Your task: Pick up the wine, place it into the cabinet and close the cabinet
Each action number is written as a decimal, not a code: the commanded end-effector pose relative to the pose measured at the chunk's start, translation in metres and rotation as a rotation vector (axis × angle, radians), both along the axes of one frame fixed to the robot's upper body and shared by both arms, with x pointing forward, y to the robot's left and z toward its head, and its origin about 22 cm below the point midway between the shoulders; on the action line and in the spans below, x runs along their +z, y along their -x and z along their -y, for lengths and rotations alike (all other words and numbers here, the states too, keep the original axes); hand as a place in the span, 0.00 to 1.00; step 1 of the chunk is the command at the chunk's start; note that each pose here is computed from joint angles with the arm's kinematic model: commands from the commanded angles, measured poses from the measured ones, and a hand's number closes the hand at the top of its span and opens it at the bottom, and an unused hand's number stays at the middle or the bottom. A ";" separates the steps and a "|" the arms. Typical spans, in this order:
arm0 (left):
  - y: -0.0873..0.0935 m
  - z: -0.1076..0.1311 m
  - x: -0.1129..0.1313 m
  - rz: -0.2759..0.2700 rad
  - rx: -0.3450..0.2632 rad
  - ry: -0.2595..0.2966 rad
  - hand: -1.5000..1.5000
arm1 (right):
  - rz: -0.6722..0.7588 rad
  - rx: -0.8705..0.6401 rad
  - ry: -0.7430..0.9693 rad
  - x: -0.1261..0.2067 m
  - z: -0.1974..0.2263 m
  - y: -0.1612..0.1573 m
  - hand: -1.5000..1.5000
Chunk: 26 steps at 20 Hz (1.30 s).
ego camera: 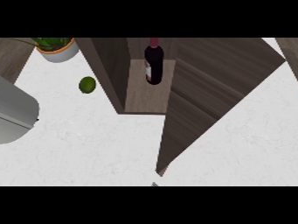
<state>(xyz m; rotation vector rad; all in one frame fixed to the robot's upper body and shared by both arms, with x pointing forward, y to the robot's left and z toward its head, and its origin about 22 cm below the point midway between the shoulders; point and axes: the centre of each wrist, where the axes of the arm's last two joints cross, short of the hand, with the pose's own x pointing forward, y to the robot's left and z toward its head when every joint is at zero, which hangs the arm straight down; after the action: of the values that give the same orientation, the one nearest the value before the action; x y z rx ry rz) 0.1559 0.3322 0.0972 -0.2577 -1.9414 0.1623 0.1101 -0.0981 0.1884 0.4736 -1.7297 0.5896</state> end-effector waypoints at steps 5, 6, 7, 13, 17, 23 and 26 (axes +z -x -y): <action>-0.013 0.002 -0.002 -0.016 -0.011 0.041 0.00 | 0.016 0.105 -0.066 0.020 -0.054 -0.018 1.00; -0.021 -0.002 -0.004 -0.011 -0.007 0.036 0.00 | -0.007 0.100 -0.071 0.019 -0.057 -0.026 1.00; -0.014 0.013 -0.011 -0.008 -0.022 0.034 0.00 | -0.009 0.101 -0.075 0.018 -0.062 -0.027 1.00; -0.023 0.015 -0.009 -0.007 -0.004 0.021 0.00 | 0.030 0.050 -0.086 0.046 -0.089 -0.067 1.00; -0.027 0.008 0.001 -0.003 0.001 0.033 0.00 | 0.037 0.022 -0.058 0.077 -0.109 -0.109 1.00; -0.026 0.018 0.000 0.000 0.012 0.045 0.00 | 0.192 -0.071 0.023 0.089 -0.131 -0.146 1.00; -0.030 0.007 0.002 0.000 0.010 0.022 0.00 | 0.178 -0.133 0.045 0.086 -0.137 -0.186 1.00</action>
<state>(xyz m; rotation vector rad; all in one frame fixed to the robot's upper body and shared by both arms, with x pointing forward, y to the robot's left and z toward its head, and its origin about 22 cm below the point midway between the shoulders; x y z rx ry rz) 0.1820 0.3205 0.0962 -0.2771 -1.9362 0.2028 0.2630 0.0277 0.2744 0.3628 -1.8770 0.6030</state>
